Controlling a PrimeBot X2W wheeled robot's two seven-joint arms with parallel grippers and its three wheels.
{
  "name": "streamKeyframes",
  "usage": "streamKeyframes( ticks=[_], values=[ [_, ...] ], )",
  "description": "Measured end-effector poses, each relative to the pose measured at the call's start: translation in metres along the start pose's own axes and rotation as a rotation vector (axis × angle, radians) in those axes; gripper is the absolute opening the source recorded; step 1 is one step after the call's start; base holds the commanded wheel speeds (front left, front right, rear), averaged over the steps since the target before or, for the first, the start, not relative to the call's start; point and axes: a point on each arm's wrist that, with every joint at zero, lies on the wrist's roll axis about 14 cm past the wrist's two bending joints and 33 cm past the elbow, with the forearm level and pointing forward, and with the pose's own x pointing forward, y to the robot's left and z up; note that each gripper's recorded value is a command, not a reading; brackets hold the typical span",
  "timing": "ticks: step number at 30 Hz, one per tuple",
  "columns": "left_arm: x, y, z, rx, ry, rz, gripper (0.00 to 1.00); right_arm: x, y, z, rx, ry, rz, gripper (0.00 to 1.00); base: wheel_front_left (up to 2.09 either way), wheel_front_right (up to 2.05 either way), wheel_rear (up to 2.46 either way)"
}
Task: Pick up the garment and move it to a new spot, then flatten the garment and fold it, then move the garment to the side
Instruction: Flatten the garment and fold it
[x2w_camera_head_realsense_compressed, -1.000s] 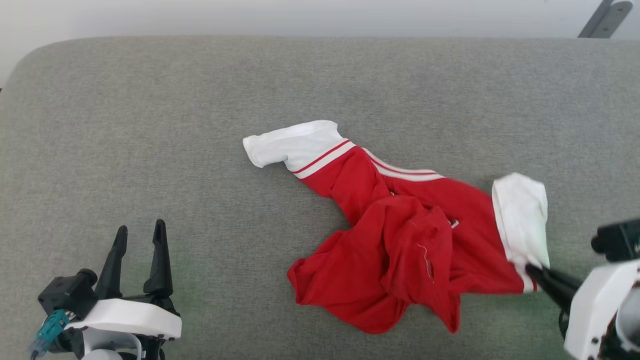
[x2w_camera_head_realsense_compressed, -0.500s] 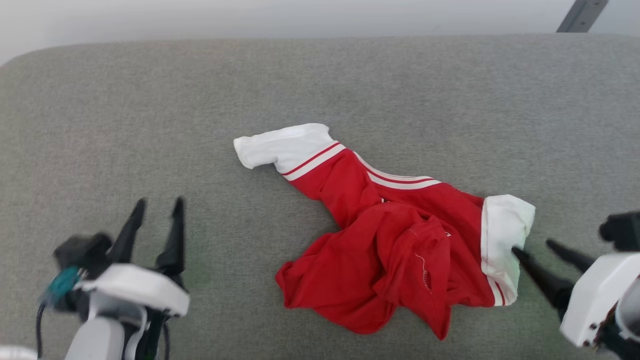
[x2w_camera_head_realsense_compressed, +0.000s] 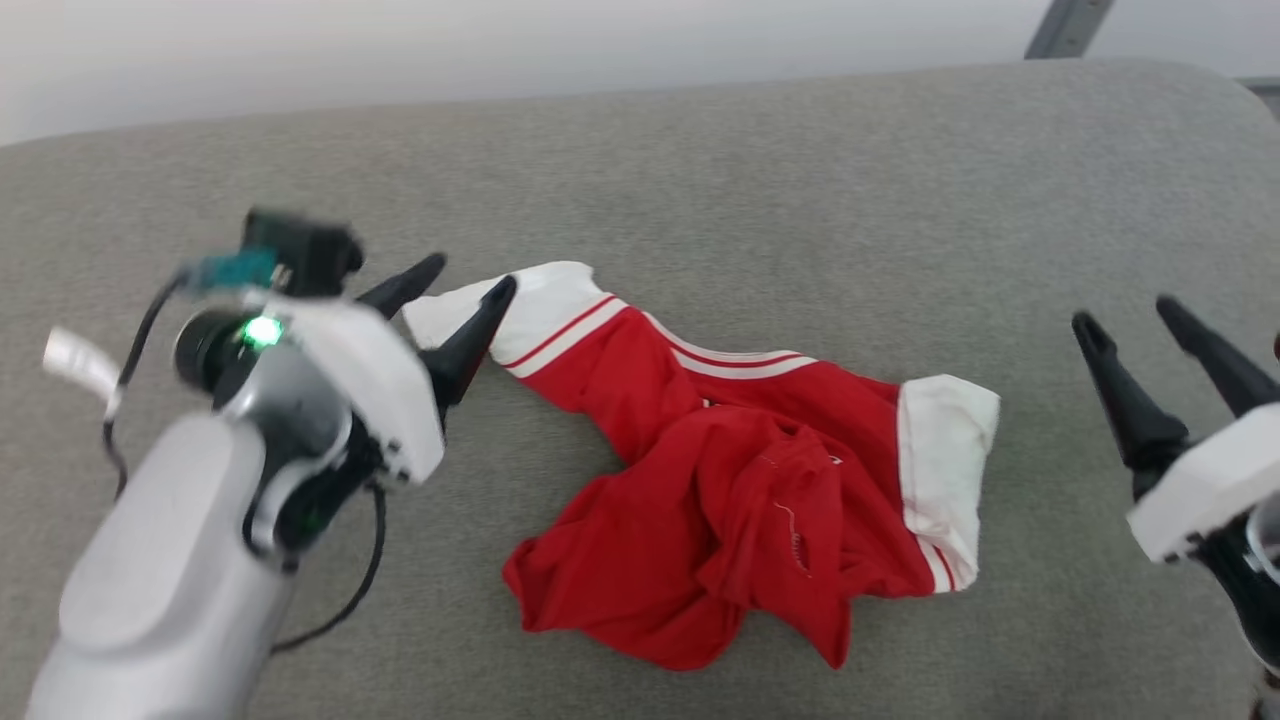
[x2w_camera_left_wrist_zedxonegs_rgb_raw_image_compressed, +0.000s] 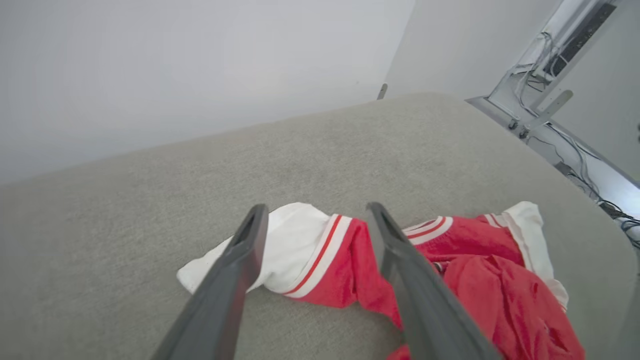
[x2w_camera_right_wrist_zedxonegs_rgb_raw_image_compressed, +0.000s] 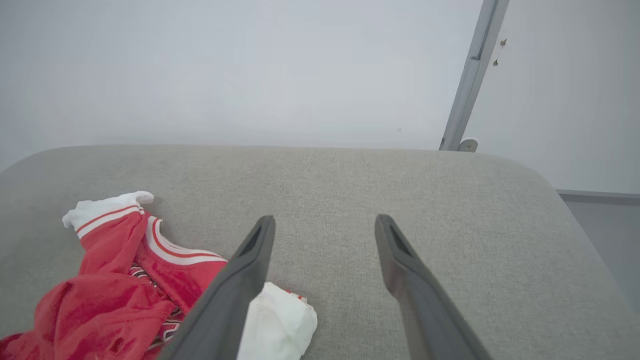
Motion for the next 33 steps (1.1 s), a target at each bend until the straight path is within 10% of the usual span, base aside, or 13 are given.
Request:
streamKeyframes(
  ticks=[28,29,30,31,33],
  values=[
    [0.086,-0.031,-0.101,0.038,0.817,-0.032,1.0,0.019,-0.058,-0.028,0.03,-0.094,-0.193,1.0,0.0,0.0,0.0],
    [0.085,-0.032,-0.104,0.044,0.825,-0.038,0.89,0.02,-0.058,-0.03,0.03,-0.09,-0.193,1.0,0.0,0.0,0.0],
    [0.086,-0.032,-0.106,0.042,0.83,-0.04,0.21,0.021,-0.058,-0.033,0.031,-0.086,-0.193,1.0,0.0,0.0,0.0],
    [0.085,-0.03,-0.108,0.038,0.834,-0.036,0.0,0.021,-0.058,-0.035,0.035,-0.08,-0.192,1.0,0.0,0.0,0.0],
    [0.084,-0.028,-0.108,0.036,0.83,-0.032,0.0,0.024,-0.057,-0.036,0.046,-0.081,-0.187,1.0,0.0,0.0,0.0]
  ],
)
